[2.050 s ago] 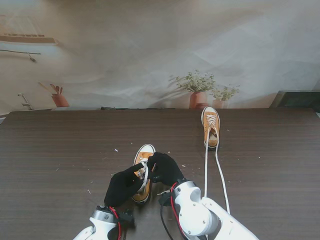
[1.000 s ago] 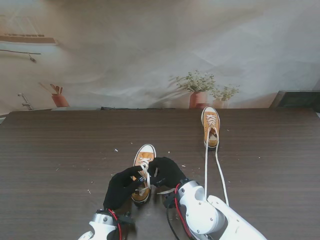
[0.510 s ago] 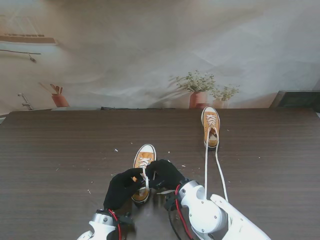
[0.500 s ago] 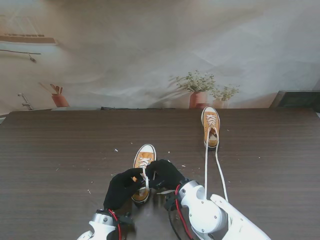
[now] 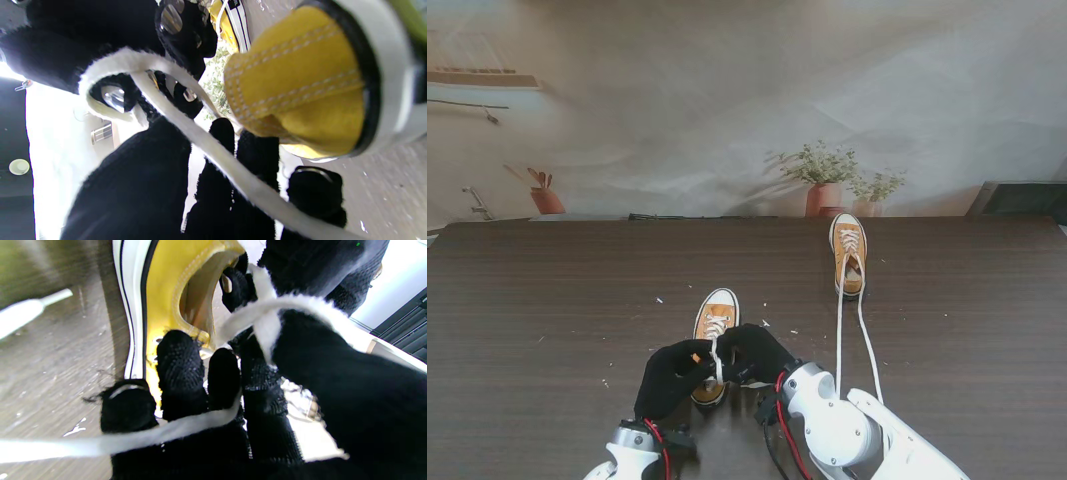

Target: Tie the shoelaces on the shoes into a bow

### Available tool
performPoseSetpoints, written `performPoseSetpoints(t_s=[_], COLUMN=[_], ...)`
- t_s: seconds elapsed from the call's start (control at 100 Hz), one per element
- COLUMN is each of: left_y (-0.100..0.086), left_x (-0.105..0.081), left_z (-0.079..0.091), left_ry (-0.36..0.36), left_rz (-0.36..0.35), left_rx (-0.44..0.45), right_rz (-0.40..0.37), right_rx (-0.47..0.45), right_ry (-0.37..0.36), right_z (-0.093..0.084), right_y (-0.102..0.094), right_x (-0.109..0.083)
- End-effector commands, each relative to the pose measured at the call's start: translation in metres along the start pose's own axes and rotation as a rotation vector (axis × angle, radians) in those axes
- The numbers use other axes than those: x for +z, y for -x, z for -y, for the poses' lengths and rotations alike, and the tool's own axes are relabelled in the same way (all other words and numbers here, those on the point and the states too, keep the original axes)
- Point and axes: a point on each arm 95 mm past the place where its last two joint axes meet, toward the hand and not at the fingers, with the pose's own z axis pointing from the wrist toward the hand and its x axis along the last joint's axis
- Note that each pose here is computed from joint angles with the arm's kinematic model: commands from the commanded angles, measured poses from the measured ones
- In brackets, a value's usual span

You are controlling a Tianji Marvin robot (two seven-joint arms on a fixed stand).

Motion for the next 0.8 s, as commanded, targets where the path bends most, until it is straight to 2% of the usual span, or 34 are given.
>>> performPoseSetpoints(t_s=[0.0,0.38,0.56,0.79], left_y=[-0.0009,-0.0017,-0.0008,-0.0008], left_x=[0.0008,0.0018,-0.0012,-0.0028], left_z=[-0.0012,-0.0057,-0.0056,-0.0057], left_ry=[0.022,0.009,0.074,0.093], left_rz=[-0.01,0.0,-0.006,-0.001], left_rx=[0.005,-0.016,-0.034,-0.059], right_rz=[0.003,0.002,0.002,0.01], right_rx=[-0.004,0.001,0.003,0.005], right_ry=[-0.016,-0.02,-0.015,-0.003], right_z=[0.0007,0.0043,0.005,0.0062], right_y=[-0.0001,-0.001,-0.0008,0.0022], right_x=[-0.001,-0.0018,-0.002,-0.0028])
